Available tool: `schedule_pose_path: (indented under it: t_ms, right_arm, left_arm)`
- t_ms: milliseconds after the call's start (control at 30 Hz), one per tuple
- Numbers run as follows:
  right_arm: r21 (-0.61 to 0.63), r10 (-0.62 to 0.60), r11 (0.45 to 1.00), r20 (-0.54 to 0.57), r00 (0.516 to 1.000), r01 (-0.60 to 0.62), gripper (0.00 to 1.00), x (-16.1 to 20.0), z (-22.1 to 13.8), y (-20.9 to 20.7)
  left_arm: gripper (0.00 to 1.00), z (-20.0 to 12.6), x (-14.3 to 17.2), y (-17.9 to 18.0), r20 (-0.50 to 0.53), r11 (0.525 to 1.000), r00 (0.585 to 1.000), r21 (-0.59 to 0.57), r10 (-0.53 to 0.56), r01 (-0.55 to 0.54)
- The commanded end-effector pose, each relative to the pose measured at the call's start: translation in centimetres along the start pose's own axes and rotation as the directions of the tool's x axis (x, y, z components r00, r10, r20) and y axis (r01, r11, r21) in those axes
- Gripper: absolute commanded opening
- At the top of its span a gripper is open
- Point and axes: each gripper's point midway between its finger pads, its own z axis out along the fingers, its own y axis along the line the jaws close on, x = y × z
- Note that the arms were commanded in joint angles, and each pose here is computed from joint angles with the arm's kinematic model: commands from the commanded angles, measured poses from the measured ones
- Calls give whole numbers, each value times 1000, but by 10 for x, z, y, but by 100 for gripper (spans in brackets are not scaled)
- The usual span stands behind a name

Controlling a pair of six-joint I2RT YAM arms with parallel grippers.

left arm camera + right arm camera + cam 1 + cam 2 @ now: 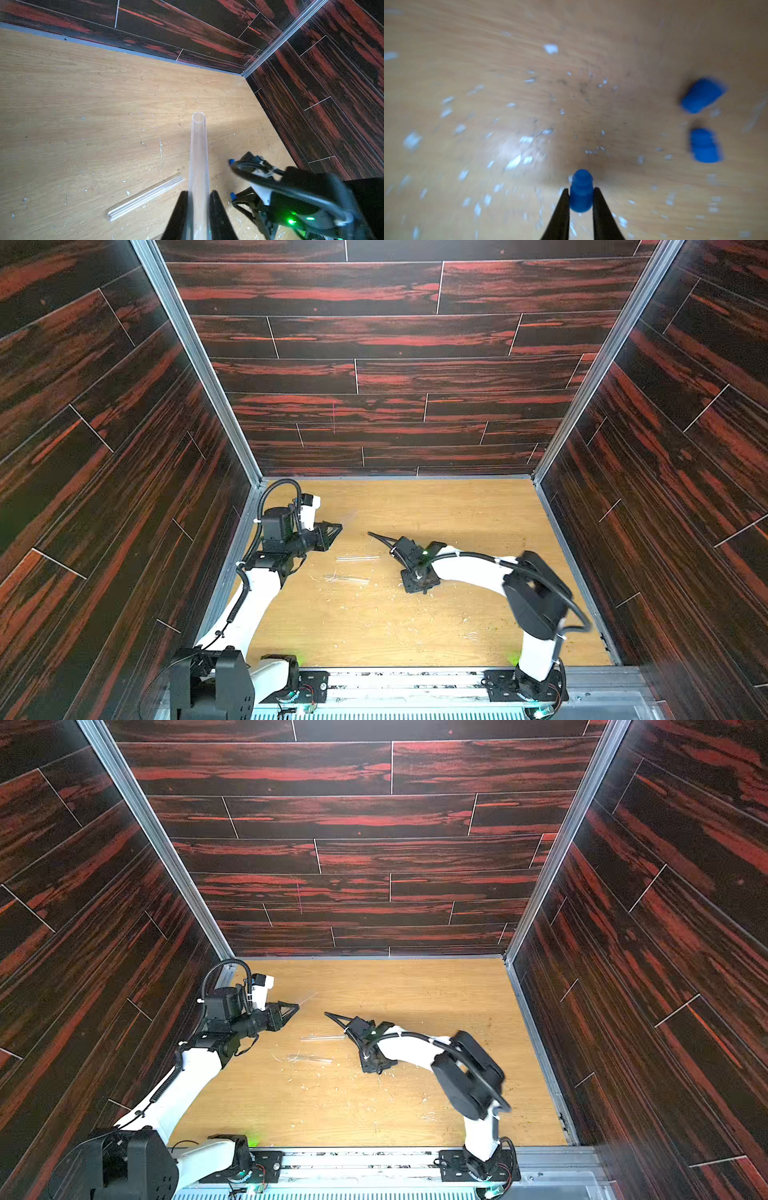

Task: Insert stoppers into test tubes
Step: Pick up the stopper from the center of the board.

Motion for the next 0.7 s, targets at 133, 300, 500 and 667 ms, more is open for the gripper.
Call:
schedule_pose_path:
  t_ms: [133, 300, 500, 667]
  right_arm:
    - [-56, -355, 915, 361, 862, 400, 17, -35, -78, 10]
    - [-15, -503, 816, 472, 724, 578, 17, -32, -102, 14]
    - [22, -615, 699, 529, 585, 714, 18, -26, -121, 22]
    - [71, -697, 590, 547, 463, 805, 19, -18, -134, 24]
  left_arm:
    - [9, -5, -3, -22, -13, 994, 1000, 102, 27, -26]
    - [9, -6, 11, -48, -72, 975, 994, 214, 81, -64]
    - [9, -5, 32, -75, -147, 941, 978, 326, 147, -92]
    - [9, -6, 59, -93, -227, 909, 945, 396, 234, -130]
